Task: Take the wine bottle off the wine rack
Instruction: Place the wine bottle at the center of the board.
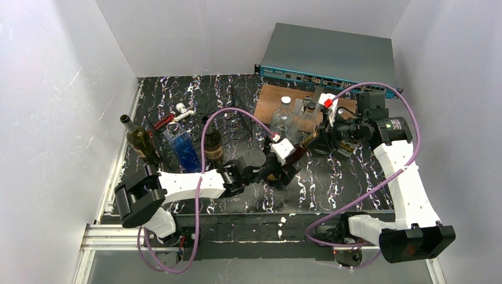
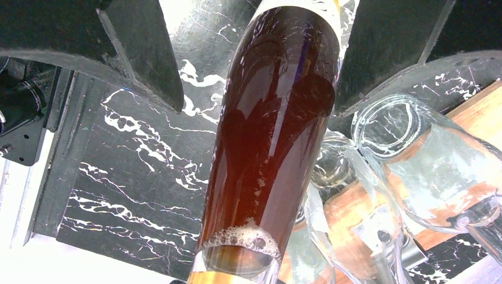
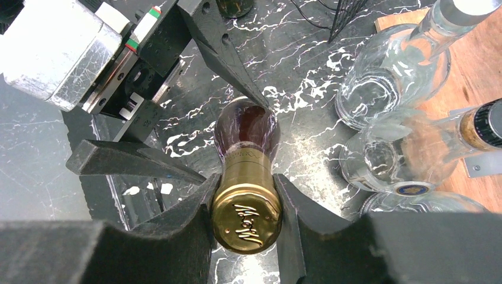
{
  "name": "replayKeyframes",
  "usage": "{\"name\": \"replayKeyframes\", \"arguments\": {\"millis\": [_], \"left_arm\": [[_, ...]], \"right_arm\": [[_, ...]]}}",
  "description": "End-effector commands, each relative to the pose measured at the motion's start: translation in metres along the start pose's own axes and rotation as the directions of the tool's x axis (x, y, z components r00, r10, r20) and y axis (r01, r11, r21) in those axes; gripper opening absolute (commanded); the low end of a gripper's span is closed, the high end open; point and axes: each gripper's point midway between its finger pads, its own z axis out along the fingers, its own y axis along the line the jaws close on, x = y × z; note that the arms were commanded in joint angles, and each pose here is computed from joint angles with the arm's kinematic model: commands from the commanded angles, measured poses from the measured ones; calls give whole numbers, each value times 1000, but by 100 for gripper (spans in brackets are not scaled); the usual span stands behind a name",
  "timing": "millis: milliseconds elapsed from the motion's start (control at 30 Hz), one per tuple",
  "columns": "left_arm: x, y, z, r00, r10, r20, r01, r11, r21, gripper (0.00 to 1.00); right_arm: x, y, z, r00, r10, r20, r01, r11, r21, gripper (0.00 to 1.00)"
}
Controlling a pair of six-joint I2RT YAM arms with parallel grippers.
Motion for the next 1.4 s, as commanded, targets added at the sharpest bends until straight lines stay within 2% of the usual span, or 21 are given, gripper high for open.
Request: {"name": "replayKeyframes", "arguments": {"millis": [0,433,833,1300,1367], "left_arm": [[-22,-15,3,999,-11,43,8,998,68,96],[-30,-19,8,999,-12,52,7,996,91,95],[-35,-19,9,998,-13,58,8,996,89,91],[-37,-12,-2,997,-14,70,10,998,55,91],[-37,-10,-5,997,-15,72,11,999,47,91]], "right_arm": [[-42,-15,-14,979,-187,76,181,980,79,1],[-55,-11,-11,975,-208,74,204,977,61,1],[-70,4,14,968,-245,52,244,969,28,1],[-93,20,32,969,-221,108,229,972,-61,1],[-94,23,35,969,-222,106,230,970,-74,5]]}}
